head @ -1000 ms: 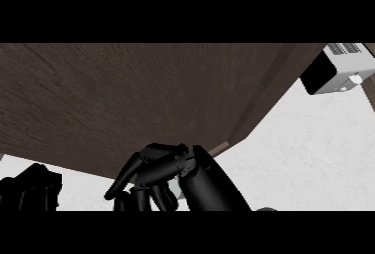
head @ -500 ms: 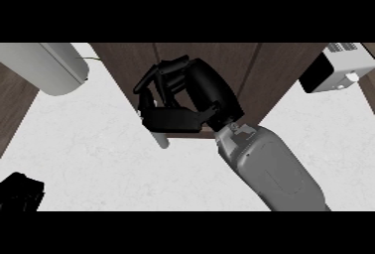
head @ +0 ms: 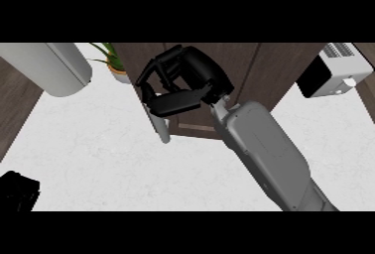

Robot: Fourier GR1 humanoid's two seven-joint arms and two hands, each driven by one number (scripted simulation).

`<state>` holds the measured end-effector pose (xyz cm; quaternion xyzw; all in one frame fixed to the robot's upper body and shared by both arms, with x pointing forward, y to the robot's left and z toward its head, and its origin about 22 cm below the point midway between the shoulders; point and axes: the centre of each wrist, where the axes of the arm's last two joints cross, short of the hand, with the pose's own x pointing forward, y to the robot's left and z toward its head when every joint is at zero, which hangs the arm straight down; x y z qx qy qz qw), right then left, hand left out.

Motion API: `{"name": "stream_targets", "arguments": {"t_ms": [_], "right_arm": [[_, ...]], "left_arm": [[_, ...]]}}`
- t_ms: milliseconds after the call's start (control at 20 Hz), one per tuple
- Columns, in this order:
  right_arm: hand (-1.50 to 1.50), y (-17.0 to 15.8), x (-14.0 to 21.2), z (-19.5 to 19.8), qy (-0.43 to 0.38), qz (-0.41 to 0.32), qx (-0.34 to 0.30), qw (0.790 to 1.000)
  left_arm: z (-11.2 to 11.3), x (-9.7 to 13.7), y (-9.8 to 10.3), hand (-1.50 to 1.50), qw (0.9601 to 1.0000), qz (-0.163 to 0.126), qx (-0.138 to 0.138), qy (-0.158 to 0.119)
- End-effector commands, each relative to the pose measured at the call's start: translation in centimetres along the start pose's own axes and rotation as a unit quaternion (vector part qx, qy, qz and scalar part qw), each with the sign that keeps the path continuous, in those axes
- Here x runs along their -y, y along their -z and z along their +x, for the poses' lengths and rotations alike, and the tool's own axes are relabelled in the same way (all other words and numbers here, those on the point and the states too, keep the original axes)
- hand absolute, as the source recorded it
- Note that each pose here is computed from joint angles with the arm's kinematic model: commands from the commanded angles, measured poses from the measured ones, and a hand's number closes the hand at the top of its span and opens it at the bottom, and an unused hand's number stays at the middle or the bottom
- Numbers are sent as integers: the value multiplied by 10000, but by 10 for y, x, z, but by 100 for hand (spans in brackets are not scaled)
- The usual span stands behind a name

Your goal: Pick up the bottled water, place it into the cabinet and close the cabinet

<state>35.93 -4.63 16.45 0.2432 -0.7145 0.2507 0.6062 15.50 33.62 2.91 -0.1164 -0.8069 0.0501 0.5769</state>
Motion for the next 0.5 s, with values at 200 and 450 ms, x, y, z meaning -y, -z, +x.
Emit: {"name": "stream_targets", "arguments": {"t_ms": [200, 450], "right_arm": [[150, -4, 77, -18, -281, -870, -324, 9953], [150, -7, 85, -24, -148, -924, -326, 9951]], "left_arm": [[-1, 4, 14, 150, 10000, -65, 25, -28], [6, 6, 16, 150, 9998, -185, 72, -37]]}}
